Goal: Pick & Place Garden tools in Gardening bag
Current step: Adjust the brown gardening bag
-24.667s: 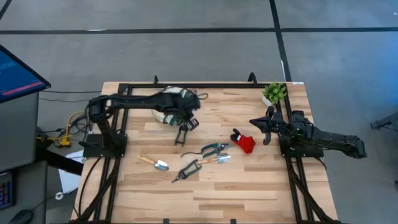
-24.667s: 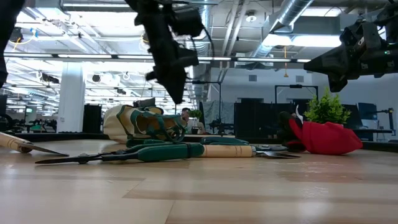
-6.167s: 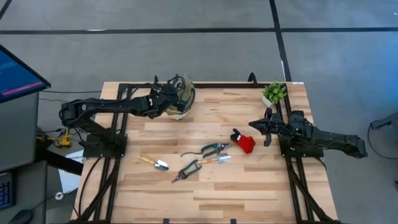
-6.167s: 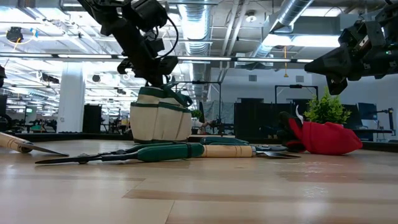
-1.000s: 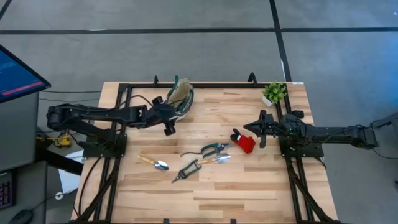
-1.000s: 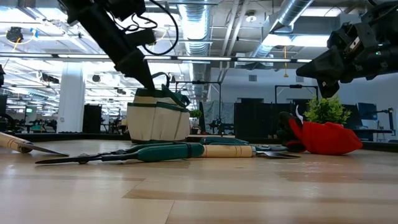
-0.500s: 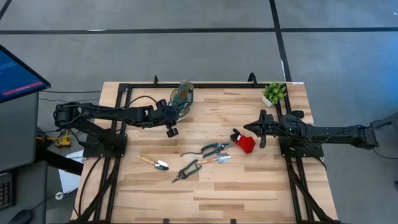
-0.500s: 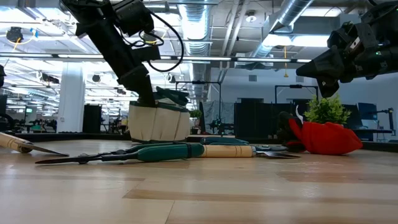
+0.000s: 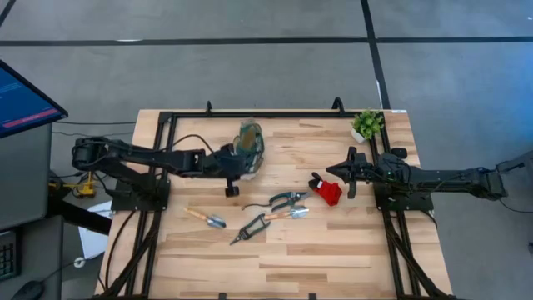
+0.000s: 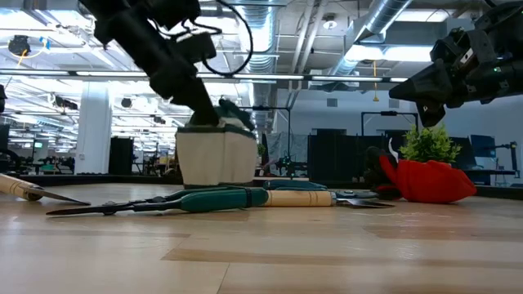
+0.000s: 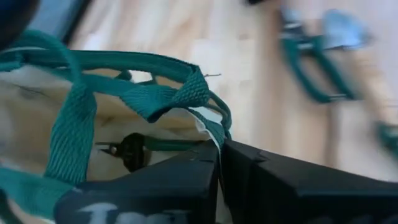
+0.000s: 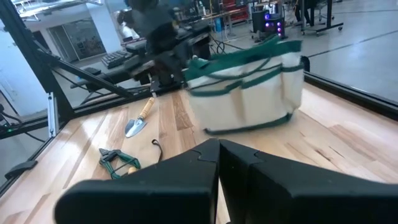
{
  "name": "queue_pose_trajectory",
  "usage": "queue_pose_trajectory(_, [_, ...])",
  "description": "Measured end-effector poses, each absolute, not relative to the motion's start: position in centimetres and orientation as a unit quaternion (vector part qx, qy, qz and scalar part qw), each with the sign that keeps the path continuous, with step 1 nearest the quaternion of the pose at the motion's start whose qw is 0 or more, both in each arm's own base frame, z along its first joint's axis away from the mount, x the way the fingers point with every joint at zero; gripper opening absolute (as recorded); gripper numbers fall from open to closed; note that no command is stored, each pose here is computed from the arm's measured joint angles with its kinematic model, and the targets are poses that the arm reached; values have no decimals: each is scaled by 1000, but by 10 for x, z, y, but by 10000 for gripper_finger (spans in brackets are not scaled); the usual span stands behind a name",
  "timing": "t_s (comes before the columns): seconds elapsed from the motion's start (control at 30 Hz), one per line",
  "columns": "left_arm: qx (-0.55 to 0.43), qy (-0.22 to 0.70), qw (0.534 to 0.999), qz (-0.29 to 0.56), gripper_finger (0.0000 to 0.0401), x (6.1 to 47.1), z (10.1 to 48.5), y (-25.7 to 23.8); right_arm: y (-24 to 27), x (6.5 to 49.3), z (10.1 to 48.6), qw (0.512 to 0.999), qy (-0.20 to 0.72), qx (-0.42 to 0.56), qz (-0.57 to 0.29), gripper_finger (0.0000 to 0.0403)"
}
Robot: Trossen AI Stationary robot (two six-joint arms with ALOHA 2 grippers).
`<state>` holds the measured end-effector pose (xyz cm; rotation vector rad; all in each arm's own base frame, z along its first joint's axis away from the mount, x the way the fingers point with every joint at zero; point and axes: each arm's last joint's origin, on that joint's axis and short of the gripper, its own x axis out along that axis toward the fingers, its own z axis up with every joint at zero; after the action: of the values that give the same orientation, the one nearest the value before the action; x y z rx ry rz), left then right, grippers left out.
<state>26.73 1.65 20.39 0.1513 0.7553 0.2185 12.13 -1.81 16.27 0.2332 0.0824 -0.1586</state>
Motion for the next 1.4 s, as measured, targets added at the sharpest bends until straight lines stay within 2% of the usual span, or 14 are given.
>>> queue_pose_trajectory(0.27, [38,405,911,71,0,260,197,-21,-18,121,163,989,41,117,-79,0])
queue_pose_trajectory(0.5, [43,492,857,145,0,239,185,-26,-18,121,163,989,41,117,-79,0])
queue_pose_trajectory(0.67, [67,509,837,191,0,233,183,-20,-18,121,163,989,41,117,-79,0])
queue_pose_trajectory(0.87, [62,499,840,203,0,236,184,-13,-18,121,163,989,41,117,-79,0])
queue_pose_trajectory(1.13, [78,430,880,186,0,252,193,-12,-18,121,162,990,43,105,-79,0])
queue_pose_trajectory(1.4, [74,413,888,189,0,255,195,-9,-18,121,162,990,43,105,-79,0])
